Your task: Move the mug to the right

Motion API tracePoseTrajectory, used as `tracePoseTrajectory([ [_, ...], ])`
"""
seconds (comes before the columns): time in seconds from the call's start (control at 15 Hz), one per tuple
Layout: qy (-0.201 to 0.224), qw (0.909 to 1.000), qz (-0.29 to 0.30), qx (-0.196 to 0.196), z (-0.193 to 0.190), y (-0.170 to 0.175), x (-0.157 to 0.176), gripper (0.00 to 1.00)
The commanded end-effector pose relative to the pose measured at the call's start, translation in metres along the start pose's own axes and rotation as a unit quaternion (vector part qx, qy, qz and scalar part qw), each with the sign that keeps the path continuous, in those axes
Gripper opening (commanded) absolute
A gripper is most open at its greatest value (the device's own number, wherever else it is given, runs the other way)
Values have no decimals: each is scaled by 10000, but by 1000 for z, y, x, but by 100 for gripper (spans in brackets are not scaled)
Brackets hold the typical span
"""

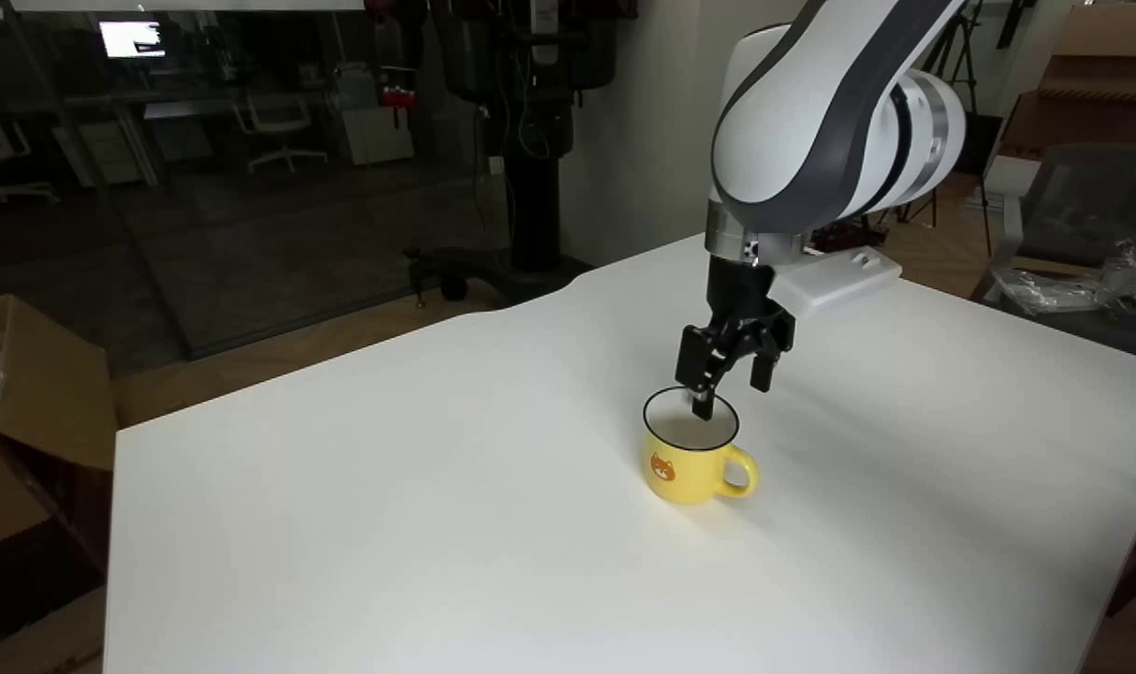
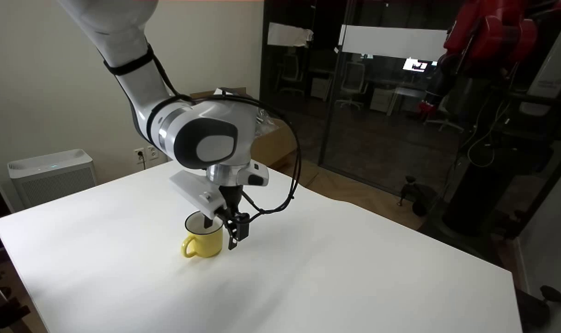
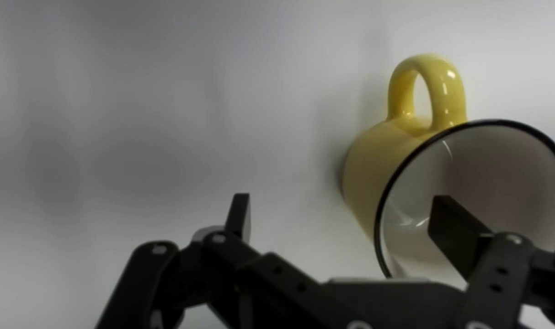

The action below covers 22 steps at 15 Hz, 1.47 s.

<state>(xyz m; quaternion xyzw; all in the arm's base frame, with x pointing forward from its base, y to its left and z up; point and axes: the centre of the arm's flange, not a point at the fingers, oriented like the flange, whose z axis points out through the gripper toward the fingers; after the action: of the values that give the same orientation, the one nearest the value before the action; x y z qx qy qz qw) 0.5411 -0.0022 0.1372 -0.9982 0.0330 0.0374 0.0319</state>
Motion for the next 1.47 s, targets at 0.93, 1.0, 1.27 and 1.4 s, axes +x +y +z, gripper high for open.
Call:
tracePoseTrajectory([
  [0.93,-283,9993,34,-229,15,-26,8,0],
  [1.0,-290,9993,-10,-227,14,-27,8,3],
  [1.27,-235,9995,-90,-180,14,-22,2,11],
  [1.4,-235,9995,-90,-178,14,-22,2,11],
])
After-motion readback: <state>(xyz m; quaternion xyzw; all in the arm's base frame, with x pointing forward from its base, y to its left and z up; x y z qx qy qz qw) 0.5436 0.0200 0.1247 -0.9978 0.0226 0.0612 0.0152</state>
